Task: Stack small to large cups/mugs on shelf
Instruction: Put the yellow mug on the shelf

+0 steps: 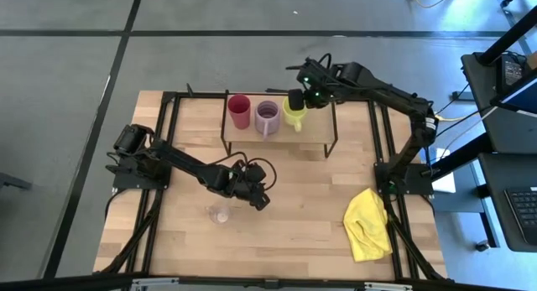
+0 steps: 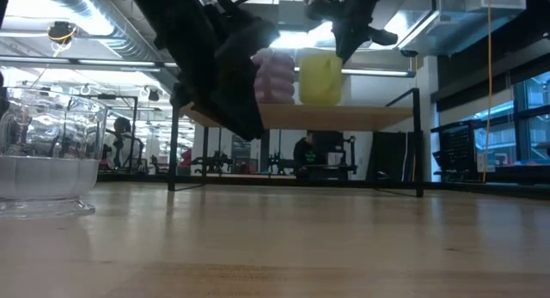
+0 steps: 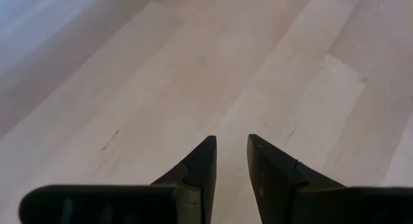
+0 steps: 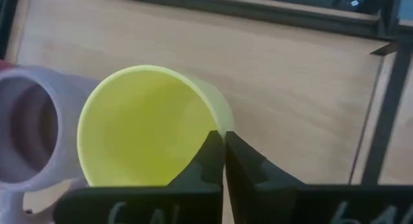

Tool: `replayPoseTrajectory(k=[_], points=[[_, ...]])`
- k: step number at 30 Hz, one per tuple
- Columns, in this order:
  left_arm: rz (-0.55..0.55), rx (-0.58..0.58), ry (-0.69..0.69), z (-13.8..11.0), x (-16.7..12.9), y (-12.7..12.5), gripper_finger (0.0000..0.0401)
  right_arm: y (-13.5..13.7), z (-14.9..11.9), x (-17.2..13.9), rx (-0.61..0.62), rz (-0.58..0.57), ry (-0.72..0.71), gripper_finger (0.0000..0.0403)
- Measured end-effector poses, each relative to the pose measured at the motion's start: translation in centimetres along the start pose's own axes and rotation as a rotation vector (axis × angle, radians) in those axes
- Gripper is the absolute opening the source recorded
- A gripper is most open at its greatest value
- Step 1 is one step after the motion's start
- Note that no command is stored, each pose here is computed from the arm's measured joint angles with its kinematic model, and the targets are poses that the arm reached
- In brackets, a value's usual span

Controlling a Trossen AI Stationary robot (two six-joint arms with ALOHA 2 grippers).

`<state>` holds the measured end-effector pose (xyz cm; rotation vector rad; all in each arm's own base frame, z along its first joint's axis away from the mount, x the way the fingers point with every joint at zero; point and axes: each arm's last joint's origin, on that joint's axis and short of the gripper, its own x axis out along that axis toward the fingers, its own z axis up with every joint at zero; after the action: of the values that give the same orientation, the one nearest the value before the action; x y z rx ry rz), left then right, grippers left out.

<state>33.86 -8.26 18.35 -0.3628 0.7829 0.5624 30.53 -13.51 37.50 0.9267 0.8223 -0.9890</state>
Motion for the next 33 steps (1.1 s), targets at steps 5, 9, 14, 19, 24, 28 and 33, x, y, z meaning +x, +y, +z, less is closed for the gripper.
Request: replayPoseTrajectory(k=[5, 9, 14, 19, 24, 28, 33], points=[[-0.004, 0.021, 0.018, -0.1, 0.0, 0.0, 0.0081, 0.7, -0.6, 0.7, -0.001, -0.010, 0.021, 0.0002], [-0.005, 0.028, 0.026, -0.2, 0.0, 0.1, 0.0081, 0.4, -0.9, 0.7, 0.015, -0.045, 0.048, 0.0004], [-0.003, 0.058, 0.026, 0.0, 0.1, 0.2, 0.0081, 0.9, -1.7, 0.5, 0.018, -0.045, 0.057, 0.0006], [-0.002, 0.067, 0.028, 0.1, 0.2, 0.3, 0.0081, 1.1, -2.2, 0.4, 0.032, -0.063, 0.042, 0.0008], [-0.006, 0.101, 0.026, 0.1, 0.2, 0.3, 0.0081, 1.3, -2.7, 0.3, 0.040, -0.079, 0.030, 0.0036], [-0.018, 0.117, 0.037, 0.1, 0.2, 0.3, 0.0081, 1.5, -3.0, 0.2, 0.045, -0.072, 0.030, 0.0072], [-0.019, 0.117, 0.038, 0.1, 0.2, 0.2, 0.0081, 1.8, -3.4, 0.1, 0.045, -0.065, 0.040, 0.0104]])
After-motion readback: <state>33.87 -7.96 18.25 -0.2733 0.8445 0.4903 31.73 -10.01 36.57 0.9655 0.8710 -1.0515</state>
